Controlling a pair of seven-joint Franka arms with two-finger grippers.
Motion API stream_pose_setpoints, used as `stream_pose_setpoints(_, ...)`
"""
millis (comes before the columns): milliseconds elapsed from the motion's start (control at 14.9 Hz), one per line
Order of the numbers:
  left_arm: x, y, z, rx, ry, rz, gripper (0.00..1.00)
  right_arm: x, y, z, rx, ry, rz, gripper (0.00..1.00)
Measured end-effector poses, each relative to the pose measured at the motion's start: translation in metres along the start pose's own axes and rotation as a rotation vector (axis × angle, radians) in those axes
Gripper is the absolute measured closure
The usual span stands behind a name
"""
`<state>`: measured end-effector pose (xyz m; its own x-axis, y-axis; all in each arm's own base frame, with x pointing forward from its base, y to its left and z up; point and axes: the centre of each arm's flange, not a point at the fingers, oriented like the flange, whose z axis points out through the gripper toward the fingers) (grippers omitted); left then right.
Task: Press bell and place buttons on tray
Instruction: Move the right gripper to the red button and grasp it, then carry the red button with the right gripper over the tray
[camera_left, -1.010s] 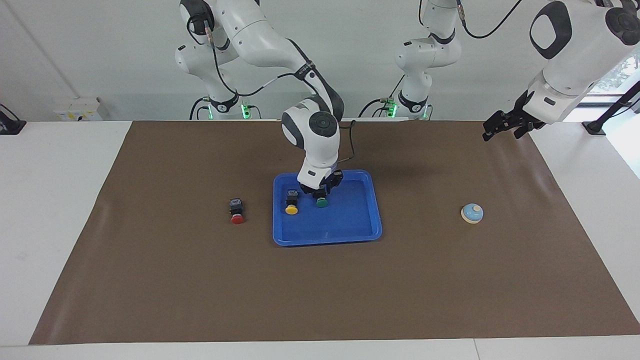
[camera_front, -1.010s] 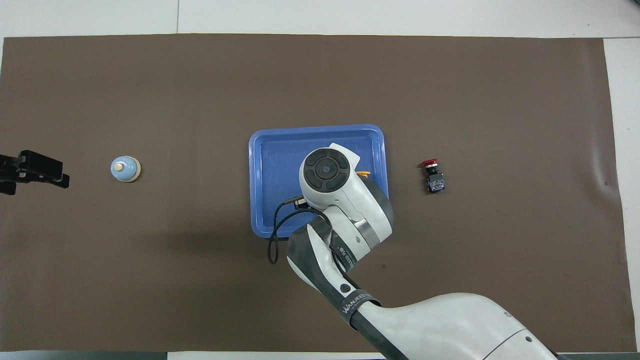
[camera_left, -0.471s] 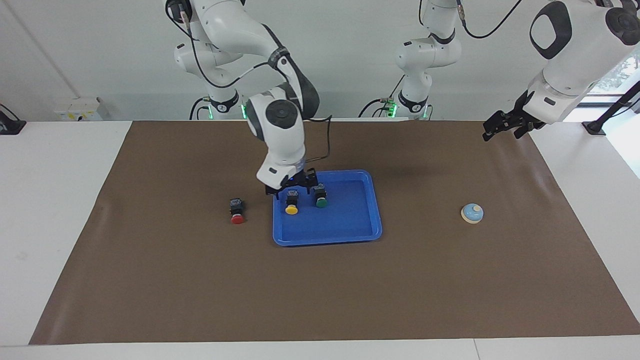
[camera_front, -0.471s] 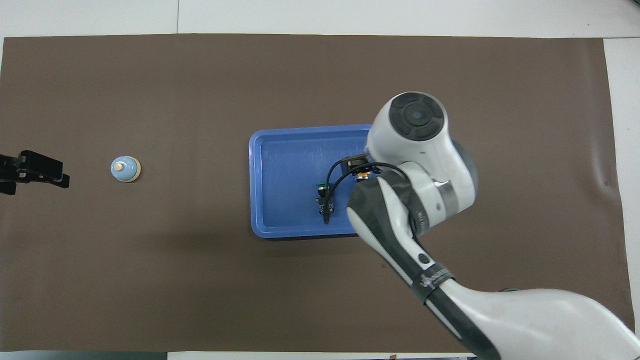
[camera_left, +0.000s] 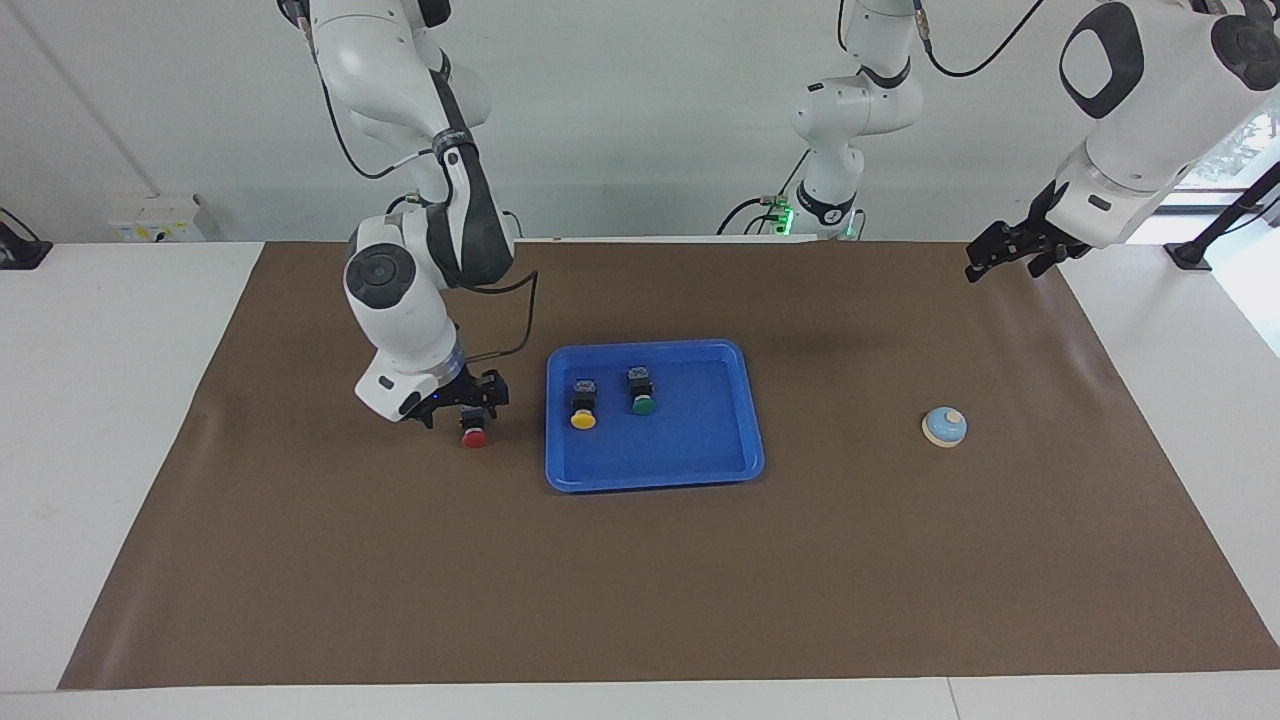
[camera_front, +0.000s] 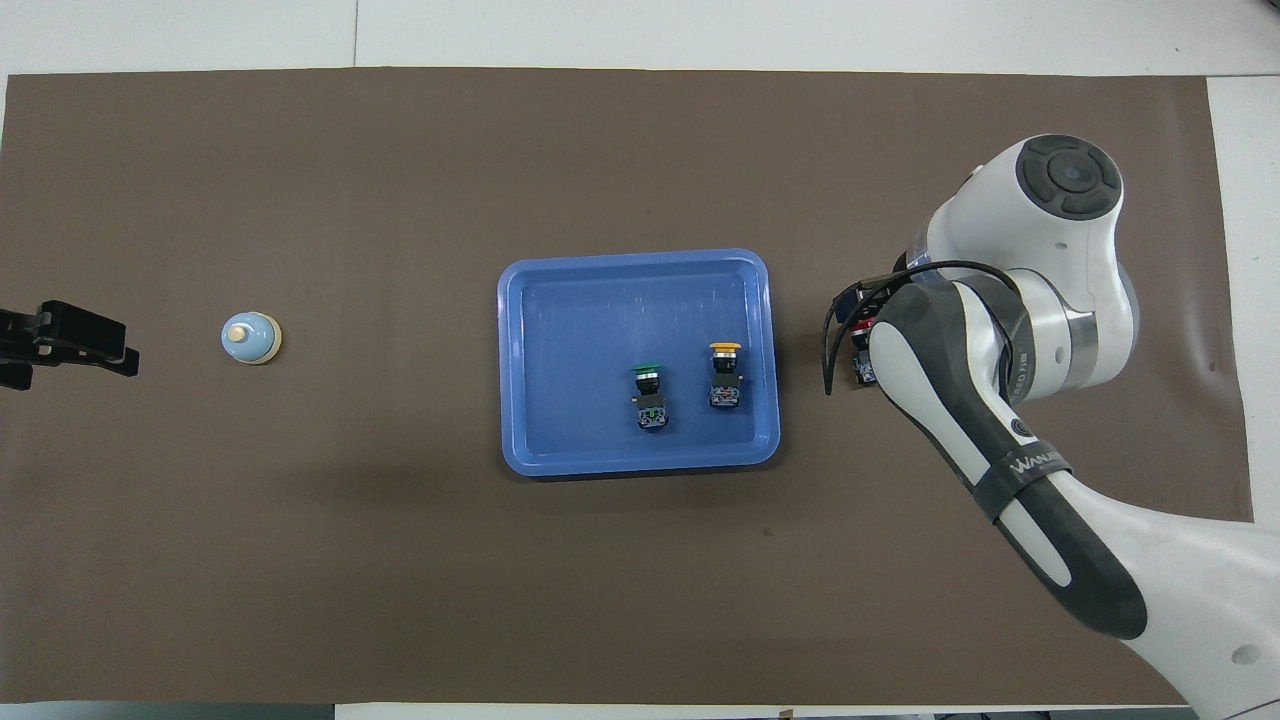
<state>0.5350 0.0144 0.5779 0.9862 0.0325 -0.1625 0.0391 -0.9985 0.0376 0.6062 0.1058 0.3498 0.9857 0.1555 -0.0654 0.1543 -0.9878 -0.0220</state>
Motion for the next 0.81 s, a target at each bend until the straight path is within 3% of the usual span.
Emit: stream_pose_setpoints(808, 0.0, 0.0, 0.0, 0.0, 0.0, 0.0, 0.0, -0.024, -0.014, 0.055, 0.001, -0.013, -0.033, 0.0)
